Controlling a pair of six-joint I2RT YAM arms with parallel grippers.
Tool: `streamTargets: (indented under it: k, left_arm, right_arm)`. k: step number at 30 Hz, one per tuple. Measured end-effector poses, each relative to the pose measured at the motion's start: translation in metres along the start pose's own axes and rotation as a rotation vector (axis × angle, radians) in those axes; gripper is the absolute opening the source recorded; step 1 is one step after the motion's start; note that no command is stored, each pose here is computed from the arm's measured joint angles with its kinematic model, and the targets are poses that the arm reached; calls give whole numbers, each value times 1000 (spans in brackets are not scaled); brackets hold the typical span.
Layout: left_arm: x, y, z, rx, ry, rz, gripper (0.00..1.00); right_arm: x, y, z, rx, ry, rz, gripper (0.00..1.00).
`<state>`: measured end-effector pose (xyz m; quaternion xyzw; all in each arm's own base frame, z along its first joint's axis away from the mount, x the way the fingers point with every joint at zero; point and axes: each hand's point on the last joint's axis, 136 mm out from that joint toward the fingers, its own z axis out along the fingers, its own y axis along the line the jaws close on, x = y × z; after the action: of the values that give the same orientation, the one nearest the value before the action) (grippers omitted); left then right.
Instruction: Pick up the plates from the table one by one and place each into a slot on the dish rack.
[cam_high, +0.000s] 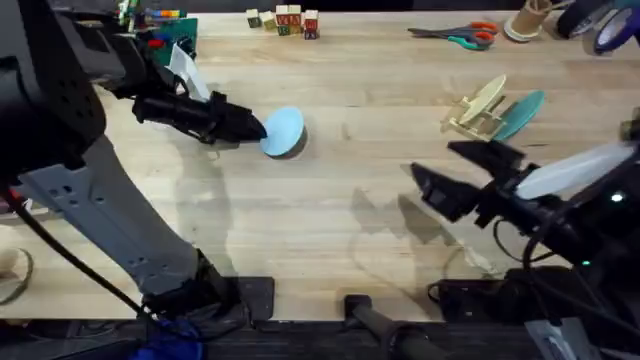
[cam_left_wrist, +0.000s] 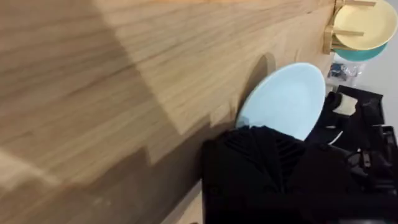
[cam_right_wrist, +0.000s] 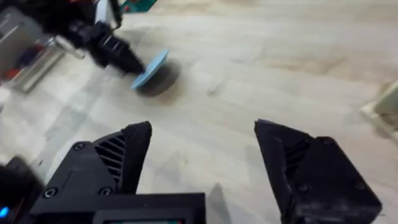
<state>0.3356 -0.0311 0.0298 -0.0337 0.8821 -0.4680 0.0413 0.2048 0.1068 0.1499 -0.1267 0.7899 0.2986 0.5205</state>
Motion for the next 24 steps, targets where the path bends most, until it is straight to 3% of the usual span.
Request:
streamTargets:
  k: [6,12,24]
  left_arm:
    - [0,0,0,0,0,1,40]
    - [0,0,0,0,0,0,39]
    - [0,0,0,0,0,1,41]
  right_arm:
    - [34,21,12,-93,132,30,995]
    - [57,47,27,-146,233,-34,995]
    - [74,70,70,-15,217,-123,995]
